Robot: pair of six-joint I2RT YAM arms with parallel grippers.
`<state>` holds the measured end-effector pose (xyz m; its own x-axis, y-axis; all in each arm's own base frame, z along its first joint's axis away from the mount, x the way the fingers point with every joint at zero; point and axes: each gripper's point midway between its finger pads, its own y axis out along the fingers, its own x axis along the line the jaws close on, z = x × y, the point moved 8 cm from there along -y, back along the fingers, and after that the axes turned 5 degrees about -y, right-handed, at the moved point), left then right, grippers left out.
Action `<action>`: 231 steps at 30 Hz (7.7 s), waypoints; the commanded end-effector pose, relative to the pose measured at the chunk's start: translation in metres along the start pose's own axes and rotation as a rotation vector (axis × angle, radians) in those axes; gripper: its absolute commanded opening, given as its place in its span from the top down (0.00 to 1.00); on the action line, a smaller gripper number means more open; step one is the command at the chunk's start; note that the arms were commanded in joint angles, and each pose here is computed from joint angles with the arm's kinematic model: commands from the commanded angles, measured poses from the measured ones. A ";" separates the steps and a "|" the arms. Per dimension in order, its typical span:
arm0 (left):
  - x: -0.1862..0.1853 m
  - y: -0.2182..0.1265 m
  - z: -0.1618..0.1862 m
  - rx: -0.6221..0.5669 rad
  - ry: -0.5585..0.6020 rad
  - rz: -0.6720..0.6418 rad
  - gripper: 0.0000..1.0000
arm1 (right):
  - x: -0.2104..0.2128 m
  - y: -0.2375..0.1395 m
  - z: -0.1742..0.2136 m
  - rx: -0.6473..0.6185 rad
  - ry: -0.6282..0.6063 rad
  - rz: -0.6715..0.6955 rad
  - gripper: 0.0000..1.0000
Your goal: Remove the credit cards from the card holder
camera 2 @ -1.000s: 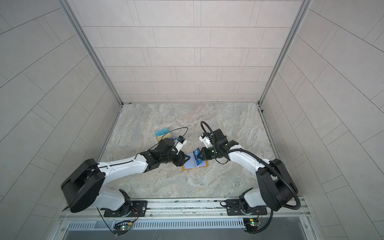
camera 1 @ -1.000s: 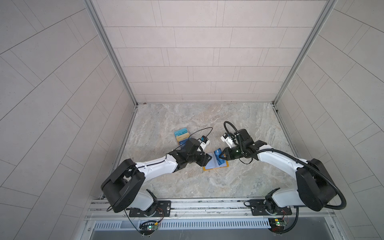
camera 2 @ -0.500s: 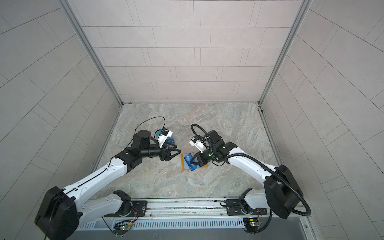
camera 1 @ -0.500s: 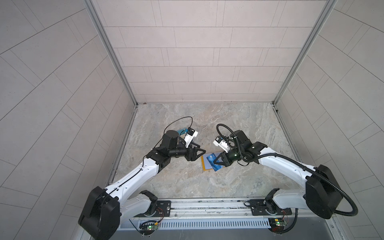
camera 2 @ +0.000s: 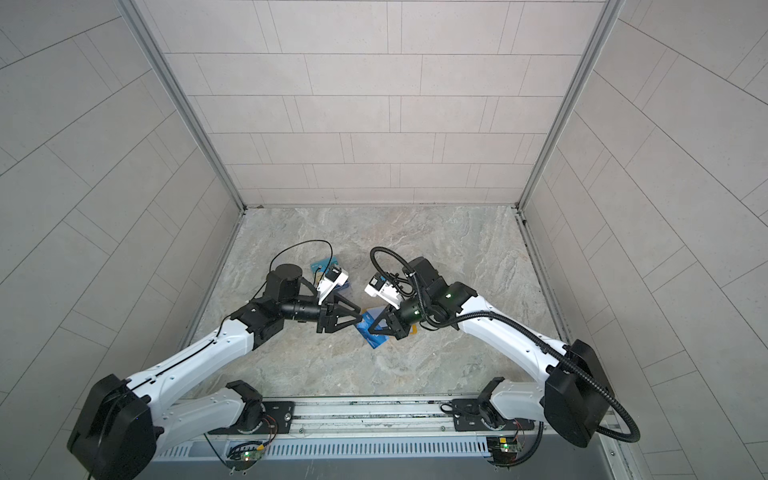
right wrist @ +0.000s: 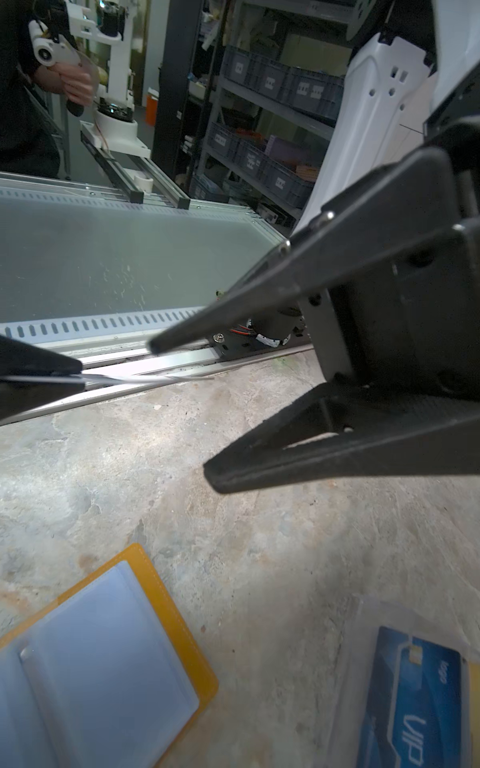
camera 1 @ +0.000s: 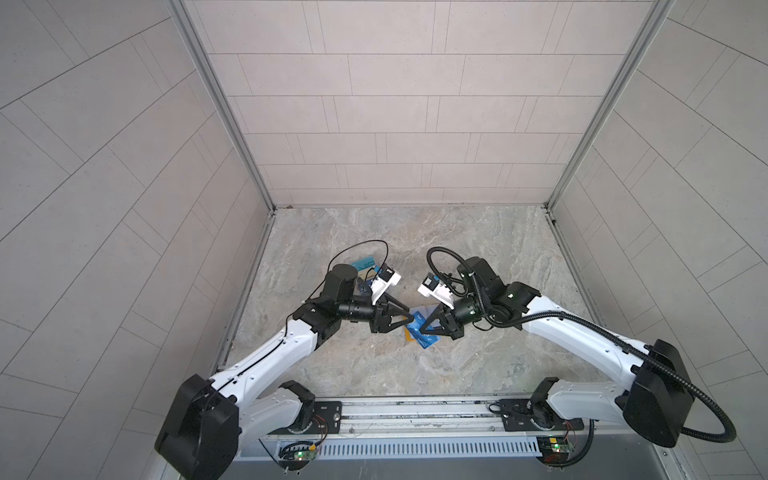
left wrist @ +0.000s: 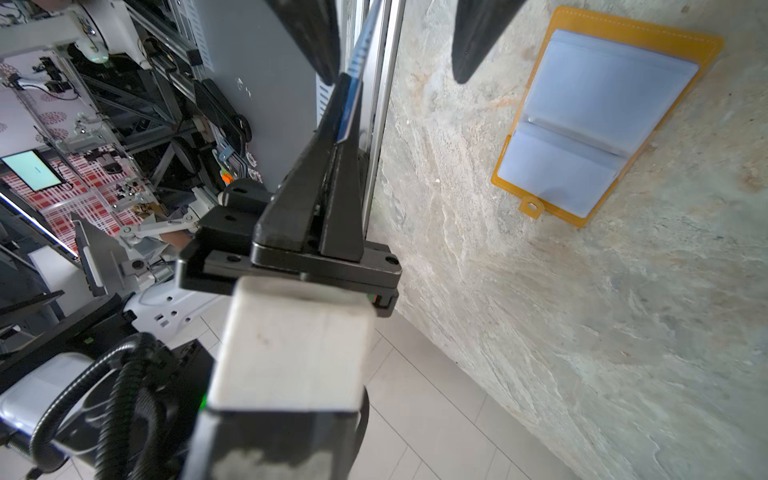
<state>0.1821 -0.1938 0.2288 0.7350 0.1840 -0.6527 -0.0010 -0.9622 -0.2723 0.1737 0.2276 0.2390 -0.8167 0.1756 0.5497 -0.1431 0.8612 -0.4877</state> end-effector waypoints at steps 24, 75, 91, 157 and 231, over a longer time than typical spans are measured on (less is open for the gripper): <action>-0.017 0.012 0.000 0.077 0.059 0.046 1.00 | 0.000 -0.002 -0.003 0.007 -0.061 0.043 0.98; -0.024 -0.007 -0.016 -0.747 -0.211 0.108 1.00 | 0.003 -0.058 -0.031 -0.772 0.252 0.010 0.72; -0.018 -0.001 -0.015 -0.695 -0.225 0.069 0.57 | 0.011 -0.057 -0.035 -0.738 0.225 0.004 1.00; -0.020 -0.040 -0.031 0.227 0.152 -0.283 1.00 | -0.021 -0.024 -0.034 -0.120 -0.062 0.245 0.47; 0.191 -0.020 -0.045 0.787 0.250 -0.689 0.92 | -0.040 -0.073 0.005 -0.098 0.033 0.865 0.35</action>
<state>0.3485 -0.1469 0.1386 0.8639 0.5023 -0.0373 0.0949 -0.2350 -0.9673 0.2192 0.1591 0.2492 -0.6013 0.7981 0.0393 0.5681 0.4616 -0.6813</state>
